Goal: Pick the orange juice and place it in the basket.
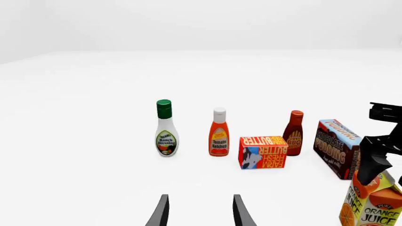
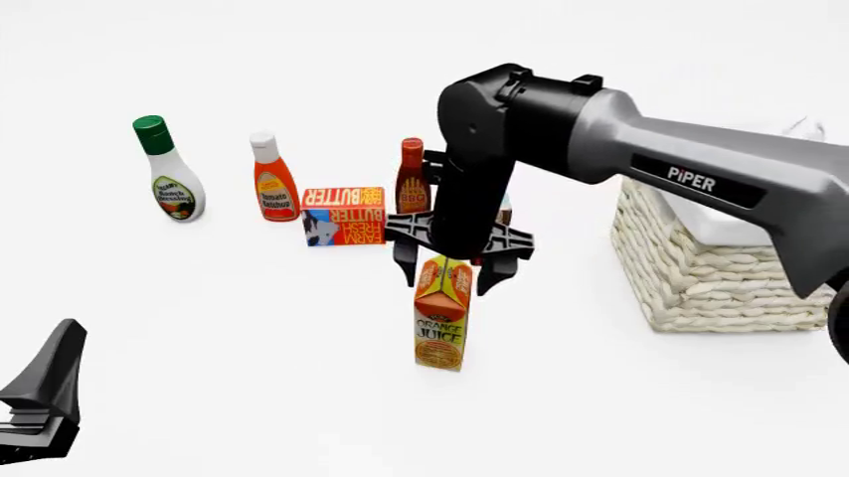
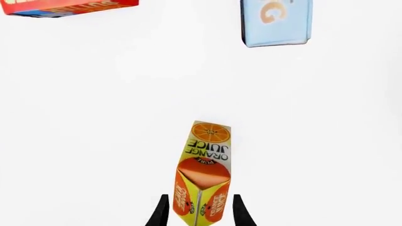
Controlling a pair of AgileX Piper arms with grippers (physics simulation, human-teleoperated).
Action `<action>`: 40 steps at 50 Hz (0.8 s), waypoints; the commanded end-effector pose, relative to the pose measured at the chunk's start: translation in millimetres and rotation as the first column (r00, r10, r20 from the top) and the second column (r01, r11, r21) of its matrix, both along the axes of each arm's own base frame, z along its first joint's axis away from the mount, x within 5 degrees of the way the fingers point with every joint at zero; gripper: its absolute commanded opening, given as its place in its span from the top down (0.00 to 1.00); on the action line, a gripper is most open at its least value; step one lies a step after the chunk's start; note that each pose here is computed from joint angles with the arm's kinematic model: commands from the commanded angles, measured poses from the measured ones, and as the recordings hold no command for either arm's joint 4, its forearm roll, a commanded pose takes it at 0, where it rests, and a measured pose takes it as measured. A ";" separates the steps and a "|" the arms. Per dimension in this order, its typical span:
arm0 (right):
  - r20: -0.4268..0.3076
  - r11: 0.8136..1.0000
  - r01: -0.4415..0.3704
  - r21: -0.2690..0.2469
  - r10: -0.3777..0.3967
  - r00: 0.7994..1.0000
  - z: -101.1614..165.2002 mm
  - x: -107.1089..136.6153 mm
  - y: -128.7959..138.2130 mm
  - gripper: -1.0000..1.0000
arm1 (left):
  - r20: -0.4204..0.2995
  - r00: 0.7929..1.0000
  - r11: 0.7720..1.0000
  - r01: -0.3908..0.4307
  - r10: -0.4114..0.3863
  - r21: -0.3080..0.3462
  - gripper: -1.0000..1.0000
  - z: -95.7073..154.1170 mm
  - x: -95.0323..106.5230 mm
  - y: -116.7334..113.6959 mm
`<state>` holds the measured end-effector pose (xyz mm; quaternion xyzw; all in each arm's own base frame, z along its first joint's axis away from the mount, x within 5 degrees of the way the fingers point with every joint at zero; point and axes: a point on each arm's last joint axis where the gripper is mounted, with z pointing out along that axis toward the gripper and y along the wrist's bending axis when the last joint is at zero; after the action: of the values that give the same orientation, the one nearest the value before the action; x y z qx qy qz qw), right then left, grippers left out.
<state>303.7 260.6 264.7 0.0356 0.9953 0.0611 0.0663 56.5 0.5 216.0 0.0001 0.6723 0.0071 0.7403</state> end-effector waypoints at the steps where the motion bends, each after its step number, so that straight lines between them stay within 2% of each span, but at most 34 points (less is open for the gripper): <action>1: -0.003 1.000 0.001 -0.002 -0.001 1.000 -2.1 1.6 0.7 0.00 | 0.000 1.000 1.000 0.000 0.000 0.000 0.00 0.0 0.0 0.0; 5: 0.000 1.000 0.000 0.004 0.000 1.000 -1.0 -2.1 7.6 0.00 | 0.000 1.000 1.000 0.000 0.000 0.000 0.00 0.0 0.0 0.0; 28: -0.026 1.000 0.000 -0.026 0.000 1.000 -15.0 10.1 -3.4 0.00 | 0.000 1.000 1.000 0.000 0.000 0.000 0.00 0.0 0.0 0.0; 40: -0.023 1.000 -0.005 -0.022 0.005 1.000 -15.9 9.6 3.7 0.00 | 0.000 1.000 1.000 0.000 0.000 0.000 0.00 0.0 0.0 0.0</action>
<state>311.4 262.3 253.2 0.0334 0.9963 0.0537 0.0582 56.5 0.5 216.0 0.0001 0.6723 0.0071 0.7403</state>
